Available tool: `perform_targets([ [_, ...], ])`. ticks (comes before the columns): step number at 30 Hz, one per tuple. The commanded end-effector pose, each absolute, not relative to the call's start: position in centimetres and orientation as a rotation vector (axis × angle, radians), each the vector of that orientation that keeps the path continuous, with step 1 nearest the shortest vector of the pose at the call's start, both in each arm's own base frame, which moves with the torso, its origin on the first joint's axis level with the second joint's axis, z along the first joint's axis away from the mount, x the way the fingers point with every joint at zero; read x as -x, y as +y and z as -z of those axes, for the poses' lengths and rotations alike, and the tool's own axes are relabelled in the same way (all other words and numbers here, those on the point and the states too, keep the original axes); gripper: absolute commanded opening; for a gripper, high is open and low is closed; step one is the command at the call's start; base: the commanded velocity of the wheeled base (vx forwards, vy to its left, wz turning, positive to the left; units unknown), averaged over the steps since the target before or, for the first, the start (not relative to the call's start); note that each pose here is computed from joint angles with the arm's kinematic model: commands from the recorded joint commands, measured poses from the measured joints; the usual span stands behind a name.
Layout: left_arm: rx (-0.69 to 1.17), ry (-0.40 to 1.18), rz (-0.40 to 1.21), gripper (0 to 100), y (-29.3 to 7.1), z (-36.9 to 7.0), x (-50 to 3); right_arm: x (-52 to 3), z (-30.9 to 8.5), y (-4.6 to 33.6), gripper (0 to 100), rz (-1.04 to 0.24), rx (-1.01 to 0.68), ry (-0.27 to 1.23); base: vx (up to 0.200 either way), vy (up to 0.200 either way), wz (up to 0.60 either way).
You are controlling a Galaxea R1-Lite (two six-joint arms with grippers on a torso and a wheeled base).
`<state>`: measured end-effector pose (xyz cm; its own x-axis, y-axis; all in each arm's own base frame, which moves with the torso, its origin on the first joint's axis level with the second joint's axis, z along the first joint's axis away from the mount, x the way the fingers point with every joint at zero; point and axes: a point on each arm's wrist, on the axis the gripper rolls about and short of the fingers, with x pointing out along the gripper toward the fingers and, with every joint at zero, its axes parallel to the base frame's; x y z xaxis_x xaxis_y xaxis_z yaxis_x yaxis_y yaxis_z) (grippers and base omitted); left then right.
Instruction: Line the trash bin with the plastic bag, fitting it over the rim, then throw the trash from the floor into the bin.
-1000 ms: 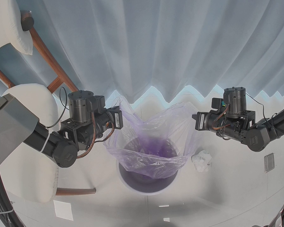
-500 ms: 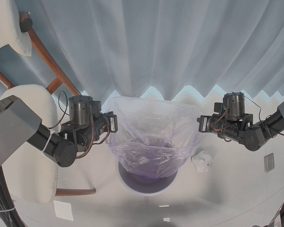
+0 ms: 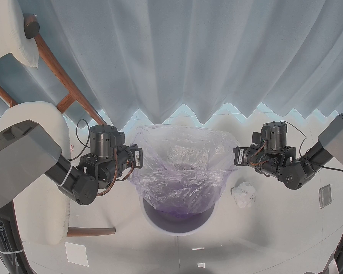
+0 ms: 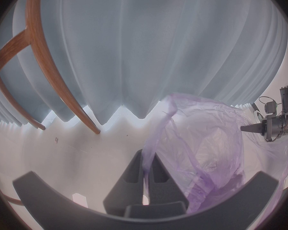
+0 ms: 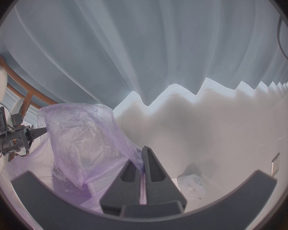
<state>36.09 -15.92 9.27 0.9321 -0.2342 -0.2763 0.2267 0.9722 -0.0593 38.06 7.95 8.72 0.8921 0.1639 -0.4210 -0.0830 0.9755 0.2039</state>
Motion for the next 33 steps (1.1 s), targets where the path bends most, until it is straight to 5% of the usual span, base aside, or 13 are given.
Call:
perform_targets([
  [1,0.021,0.314,0.227,0,-15.7,-8.2,-36.4,-38.5,-7.1,8.0,0,-0.125,-0.18,0.478,0.0,0.0,0.0],
  [33,0.025,0.499,0.206,0,-14.4,-3.2,-33.1,-34.5,-0.7,7.6,0,-0.128,-0.167,0.549,0.0,0.0,0.0],
])
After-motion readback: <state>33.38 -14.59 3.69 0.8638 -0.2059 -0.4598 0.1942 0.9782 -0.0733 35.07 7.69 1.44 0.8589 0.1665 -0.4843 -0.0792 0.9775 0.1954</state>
